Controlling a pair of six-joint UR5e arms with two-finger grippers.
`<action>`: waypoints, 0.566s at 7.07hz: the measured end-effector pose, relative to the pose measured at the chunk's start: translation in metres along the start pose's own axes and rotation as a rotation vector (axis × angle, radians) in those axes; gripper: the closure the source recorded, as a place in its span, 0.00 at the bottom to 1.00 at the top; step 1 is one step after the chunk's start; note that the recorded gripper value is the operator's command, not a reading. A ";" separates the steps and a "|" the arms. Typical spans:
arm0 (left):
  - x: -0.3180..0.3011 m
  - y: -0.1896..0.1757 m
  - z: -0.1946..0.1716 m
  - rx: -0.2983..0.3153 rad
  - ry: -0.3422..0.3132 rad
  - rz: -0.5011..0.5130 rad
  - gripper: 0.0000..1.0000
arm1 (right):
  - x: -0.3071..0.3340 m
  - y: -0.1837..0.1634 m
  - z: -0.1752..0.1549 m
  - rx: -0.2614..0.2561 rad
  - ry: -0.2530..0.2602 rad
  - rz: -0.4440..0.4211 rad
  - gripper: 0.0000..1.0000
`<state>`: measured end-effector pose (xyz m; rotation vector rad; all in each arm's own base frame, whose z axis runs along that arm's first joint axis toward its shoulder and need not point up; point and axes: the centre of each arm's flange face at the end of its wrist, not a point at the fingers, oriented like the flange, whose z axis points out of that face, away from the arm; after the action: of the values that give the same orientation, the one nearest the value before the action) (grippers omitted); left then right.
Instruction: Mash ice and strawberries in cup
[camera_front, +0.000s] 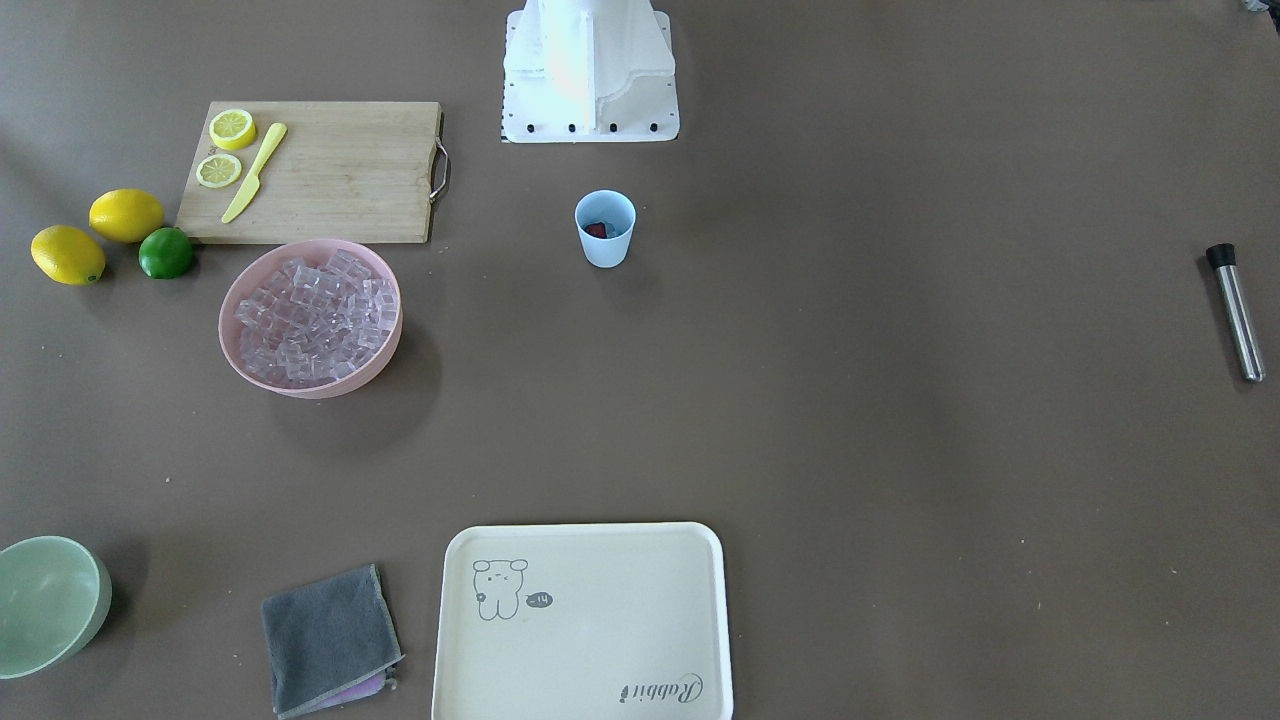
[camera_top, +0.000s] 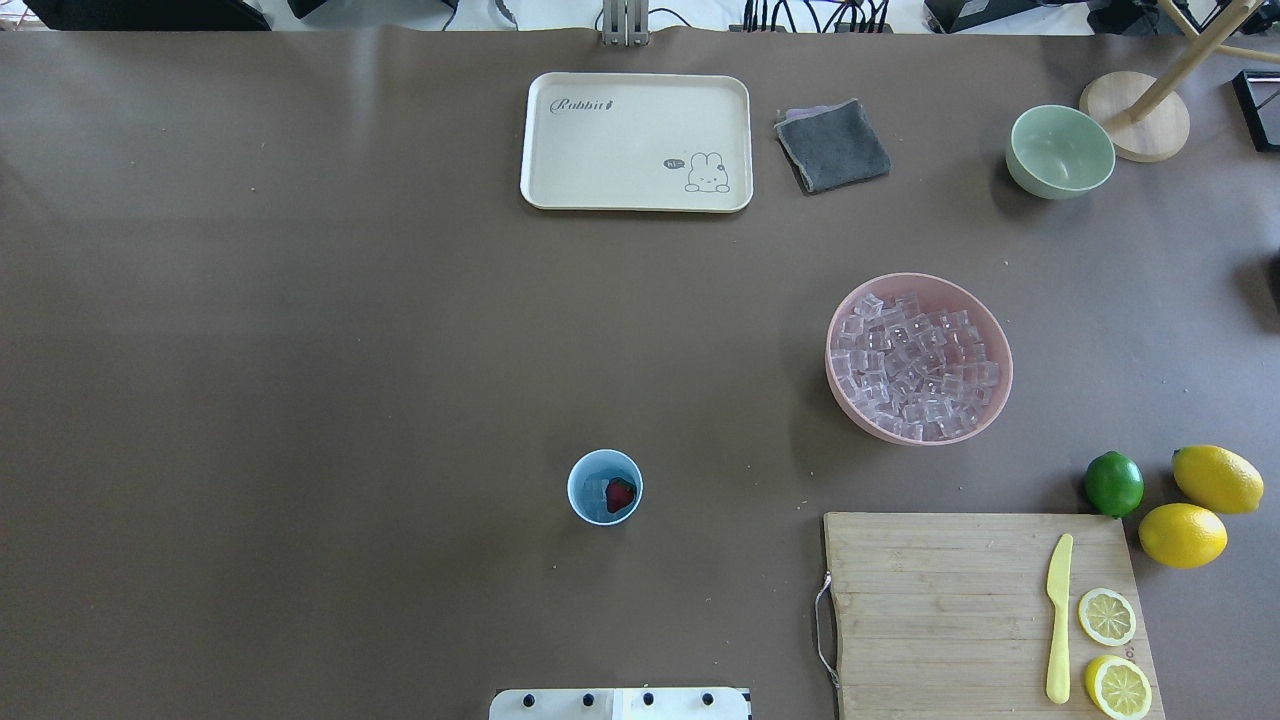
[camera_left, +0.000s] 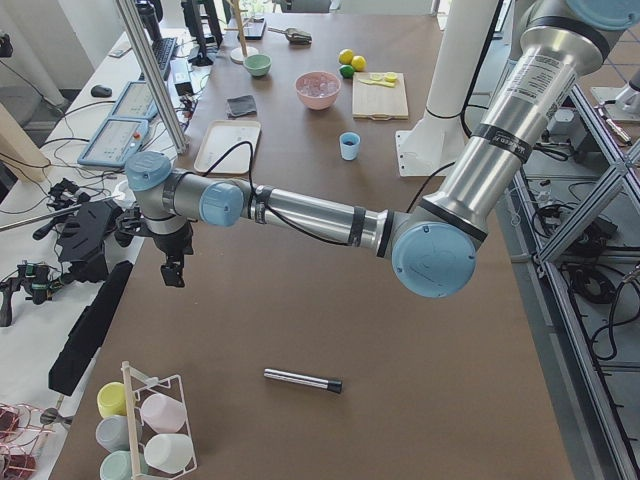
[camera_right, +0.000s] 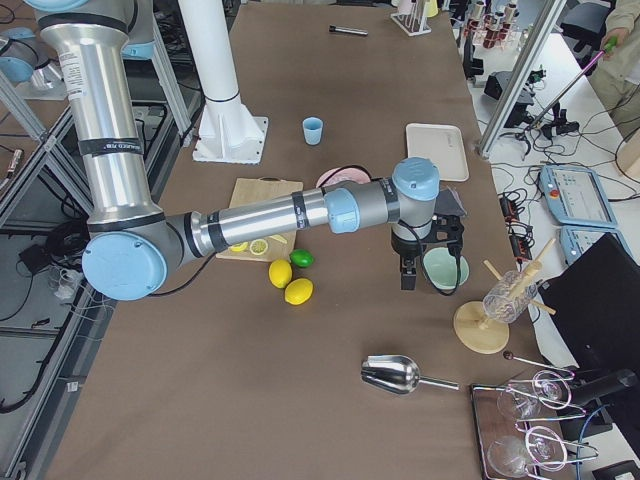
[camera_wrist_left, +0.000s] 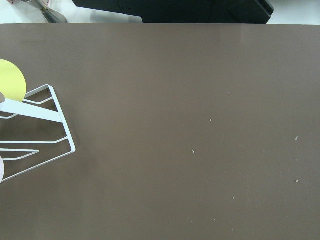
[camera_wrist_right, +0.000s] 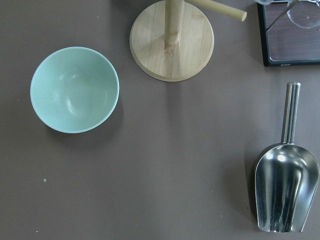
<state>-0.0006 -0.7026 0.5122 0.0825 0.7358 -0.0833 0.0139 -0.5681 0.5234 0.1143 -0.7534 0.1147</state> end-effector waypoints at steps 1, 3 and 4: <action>-0.004 0.002 0.004 -0.007 -0.002 -0.006 0.02 | 0.000 0.000 0.000 0.000 0.000 0.000 0.00; -0.009 0.003 0.006 -0.011 -0.004 -0.015 0.02 | 0.001 0.002 0.000 0.000 -0.001 -0.001 0.00; -0.010 0.003 0.006 -0.012 -0.005 -0.016 0.02 | 0.001 0.002 0.000 0.000 -0.001 0.000 0.00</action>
<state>-0.0037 -0.6999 0.5241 0.0645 0.7324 -0.0946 0.0139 -0.5659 0.5245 0.1141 -0.7540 0.1143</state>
